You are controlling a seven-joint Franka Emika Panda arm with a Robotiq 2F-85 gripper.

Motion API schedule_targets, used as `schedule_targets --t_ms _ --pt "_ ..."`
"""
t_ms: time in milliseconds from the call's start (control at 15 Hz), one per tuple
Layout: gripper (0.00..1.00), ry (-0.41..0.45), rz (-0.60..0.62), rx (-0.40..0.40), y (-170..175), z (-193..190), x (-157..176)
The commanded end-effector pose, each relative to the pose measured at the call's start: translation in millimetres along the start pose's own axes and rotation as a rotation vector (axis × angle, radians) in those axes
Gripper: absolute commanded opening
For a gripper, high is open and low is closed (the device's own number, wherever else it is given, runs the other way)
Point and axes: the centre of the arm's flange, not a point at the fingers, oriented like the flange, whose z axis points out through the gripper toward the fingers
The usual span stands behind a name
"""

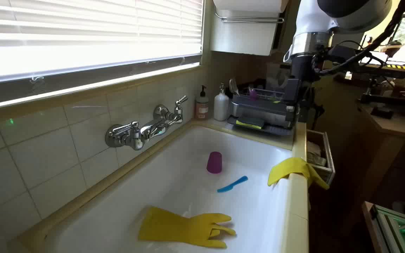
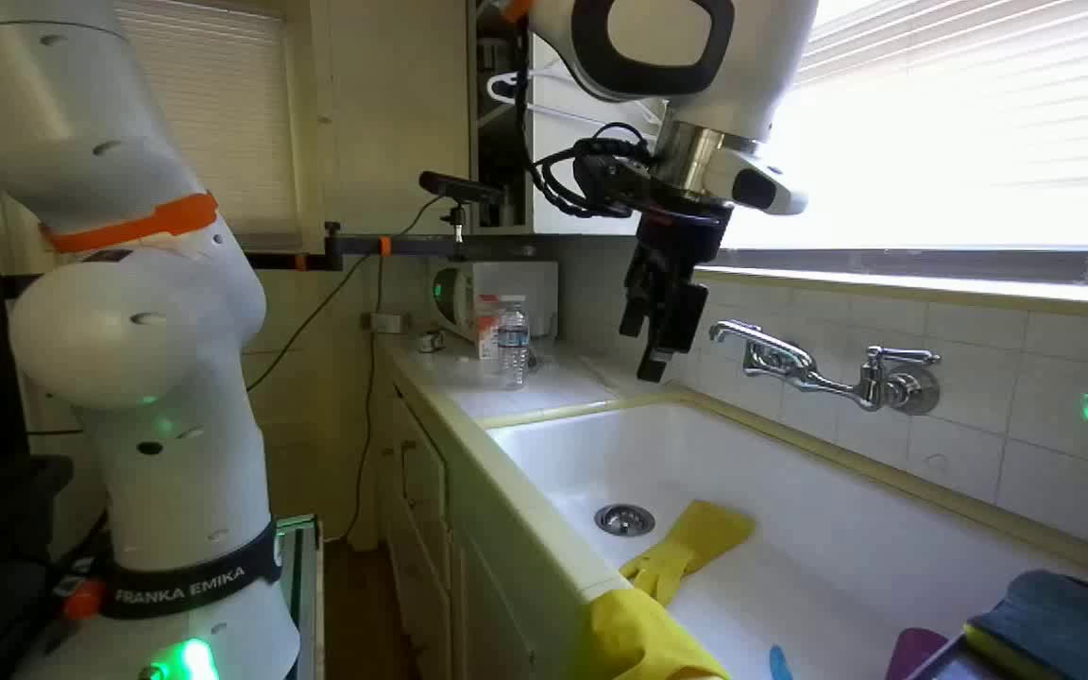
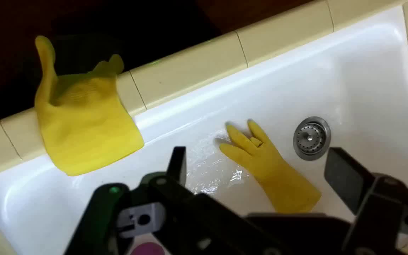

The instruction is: Remove the yellow glove from the sink and hang it over the front of the sink.

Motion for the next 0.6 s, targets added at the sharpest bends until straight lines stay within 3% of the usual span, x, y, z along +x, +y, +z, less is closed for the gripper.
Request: schedule_targets --t_ms 0,400,533 --pt "1.00 0.000 0.000 0.000 0.0 0.0 0.0" --pt "1.00 0.000 0.000 0.000 0.0 0.0 0.0" --pt "1.00 -0.038 -0.050 -0.030 -16.0 17.3 12.7"
